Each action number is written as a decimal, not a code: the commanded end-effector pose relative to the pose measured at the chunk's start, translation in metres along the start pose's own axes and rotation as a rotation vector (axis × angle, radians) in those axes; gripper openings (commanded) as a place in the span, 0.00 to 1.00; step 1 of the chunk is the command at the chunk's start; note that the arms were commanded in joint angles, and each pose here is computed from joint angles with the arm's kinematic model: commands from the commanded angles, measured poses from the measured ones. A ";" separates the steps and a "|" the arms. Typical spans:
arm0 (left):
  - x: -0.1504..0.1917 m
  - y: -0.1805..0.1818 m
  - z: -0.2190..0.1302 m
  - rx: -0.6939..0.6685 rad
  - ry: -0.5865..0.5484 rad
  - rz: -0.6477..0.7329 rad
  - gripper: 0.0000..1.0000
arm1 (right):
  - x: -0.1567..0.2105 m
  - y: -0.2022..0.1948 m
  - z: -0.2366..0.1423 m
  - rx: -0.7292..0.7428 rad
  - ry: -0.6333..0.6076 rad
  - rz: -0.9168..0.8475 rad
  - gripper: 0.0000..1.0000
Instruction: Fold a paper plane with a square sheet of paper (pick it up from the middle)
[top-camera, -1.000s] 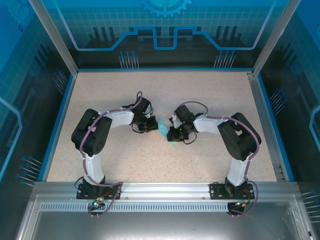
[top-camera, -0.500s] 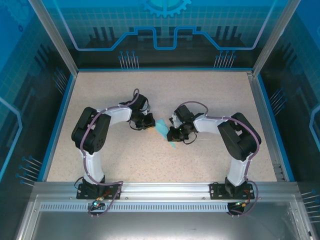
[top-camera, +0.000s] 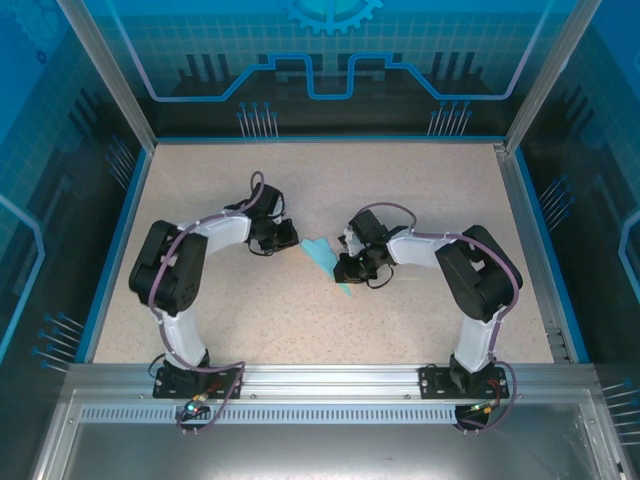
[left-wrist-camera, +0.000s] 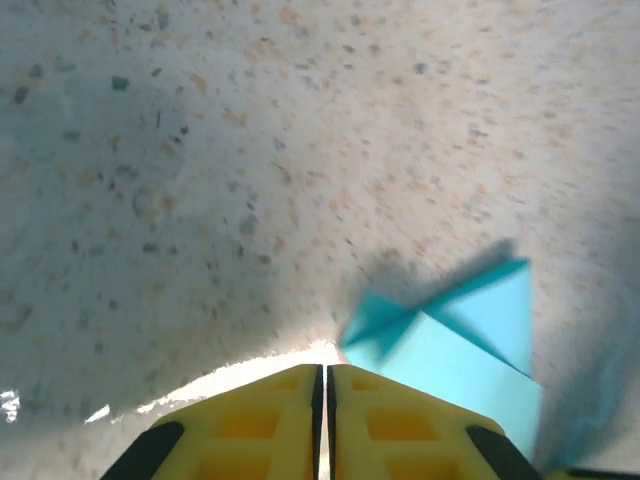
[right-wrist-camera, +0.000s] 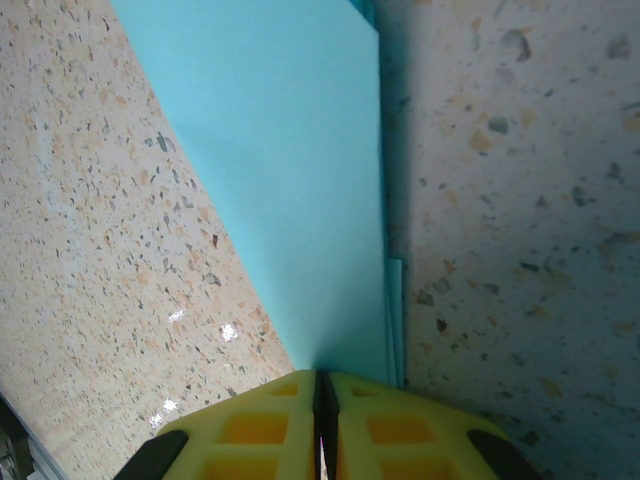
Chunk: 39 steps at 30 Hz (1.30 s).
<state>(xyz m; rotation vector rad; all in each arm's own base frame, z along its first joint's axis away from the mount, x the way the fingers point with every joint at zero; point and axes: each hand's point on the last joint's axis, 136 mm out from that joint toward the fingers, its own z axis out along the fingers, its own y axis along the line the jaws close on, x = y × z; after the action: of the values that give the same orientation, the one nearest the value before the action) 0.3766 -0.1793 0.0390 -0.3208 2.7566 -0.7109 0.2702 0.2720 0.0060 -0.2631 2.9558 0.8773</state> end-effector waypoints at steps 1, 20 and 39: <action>0.006 -0.031 -0.021 0.138 -0.046 0.019 0.13 | 0.073 -0.071 0.020 0.250 0.232 0.130 0.11; 0.084 -0.077 0.034 0.272 0.196 0.039 0.10 | 0.074 -0.074 0.018 0.271 0.230 0.143 0.09; 0.096 -0.046 0.063 0.114 0.227 -0.004 0.09 | 0.080 -0.084 0.017 0.321 0.243 0.153 0.07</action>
<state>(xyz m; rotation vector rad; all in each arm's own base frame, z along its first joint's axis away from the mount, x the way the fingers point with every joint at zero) 0.3176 -0.2851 0.0140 -0.1474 2.8330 -1.0870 0.2693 0.2704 0.0048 -0.2527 2.9660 0.8672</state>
